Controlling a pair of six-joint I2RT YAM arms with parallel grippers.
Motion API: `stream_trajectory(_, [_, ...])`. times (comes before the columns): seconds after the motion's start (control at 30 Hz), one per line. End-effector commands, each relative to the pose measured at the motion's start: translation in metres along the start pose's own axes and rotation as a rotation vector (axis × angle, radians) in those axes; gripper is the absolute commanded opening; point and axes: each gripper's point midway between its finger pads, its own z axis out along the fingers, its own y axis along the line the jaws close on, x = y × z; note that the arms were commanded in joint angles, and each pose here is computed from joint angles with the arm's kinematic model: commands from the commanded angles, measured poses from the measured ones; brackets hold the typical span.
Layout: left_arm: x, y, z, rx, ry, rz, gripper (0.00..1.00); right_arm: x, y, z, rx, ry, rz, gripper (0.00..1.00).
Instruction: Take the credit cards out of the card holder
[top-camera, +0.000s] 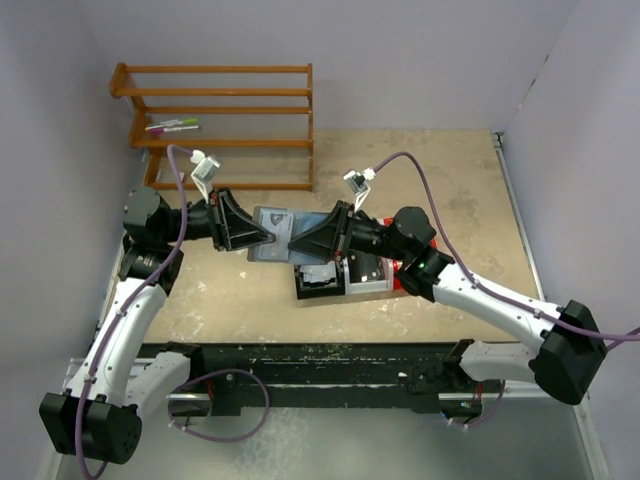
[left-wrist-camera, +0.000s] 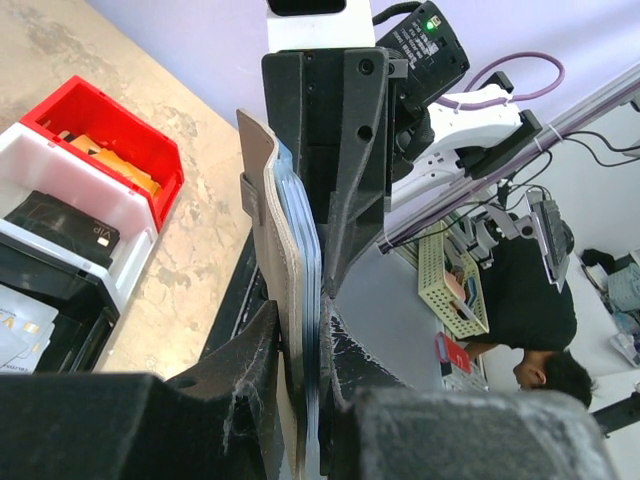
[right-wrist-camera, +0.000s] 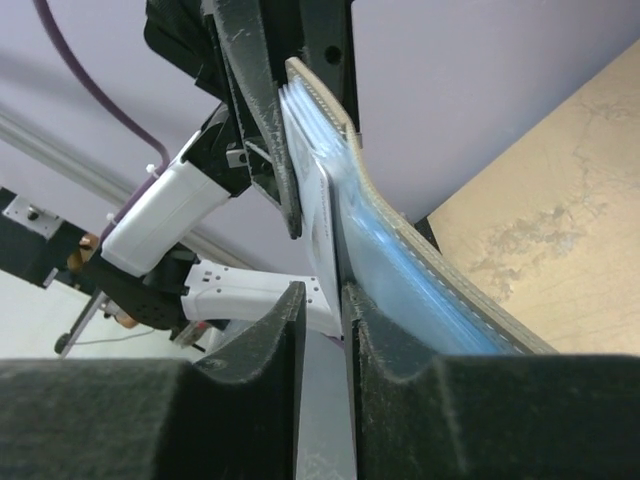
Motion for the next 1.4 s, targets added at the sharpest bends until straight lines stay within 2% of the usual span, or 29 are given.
stream_trajectory(0.0, [0.006,-0.032,-0.001,0.093,0.054,0.093,0.12,-0.018,-0.003,0.014,0.011,-0.054,-0.009,0.18])
stream_trajectory(0.13, [0.008,-0.031,-0.002,0.095,0.061,0.090,0.18,-0.019,-0.007,0.015,0.030,-0.056,-0.008,0.00])
stream_trajectory(0.33, [0.016,-0.038,-0.005,0.127,0.096,0.098,0.34,-0.009,-0.008,0.006,0.036,-0.033,0.004,0.00])
stream_trajectory(0.47, [0.019,-0.043,-0.007,0.152,0.109,0.091,0.37,-0.010,-0.005,0.001,0.035,-0.046,0.000,0.00])
stream_trajectory(0.57, [0.020,-0.043,-0.007,0.155,0.110,0.095,0.33,-0.009,-0.002,-0.001,0.028,-0.045,-0.005,0.00])
stream_trajectory(0.77, [0.018,-0.042,-0.006,0.149,0.097,0.098,0.13,-0.008,0.008,-0.006,-0.007,-0.040,-0.014,0.00])
stream_trajectory(0.8, [0.017,-0.042,-0.006,0.148,0.094,0.097,0.11,-0.007,0.008,-0.007,-0.009,-0.039,-0.014,0.02])
stream_trajectory(0.83, [0.016,-0.042,-0.006,0.147,0.092,0.100,0.10,-0.007,0.008,-0.008,-0.006,-0.042,-0.014,0.08])
stream_trajectory(0.9, [0.016,-0.043,-0.006,0.146,0.090,0.096,0.09,-0.006,0.008,-0.012,-0.001,-0.051,-0.010,0.18])
stream_trajectory(1.03, [0.014,-0.042,-0.005,0.141,0.080,0.092,0.09,-0.006,0.012,-0.016,-0.021,-0.069,-0.009,0.27])
stream_trajectory(1.13, [0.011,-0.041,-0.004,0.136,0.071,0.088,0.09,-0.008,0.014,-0.013,-0.041,-0.068,-0.012,0.29])
stream_trajectory(1.37, [0.011,-0.037,-0.003,0.114,0.057,0.088,0.08,-0.016,0.004,0.006,-0.015,-0.062,-0.008,0.25])
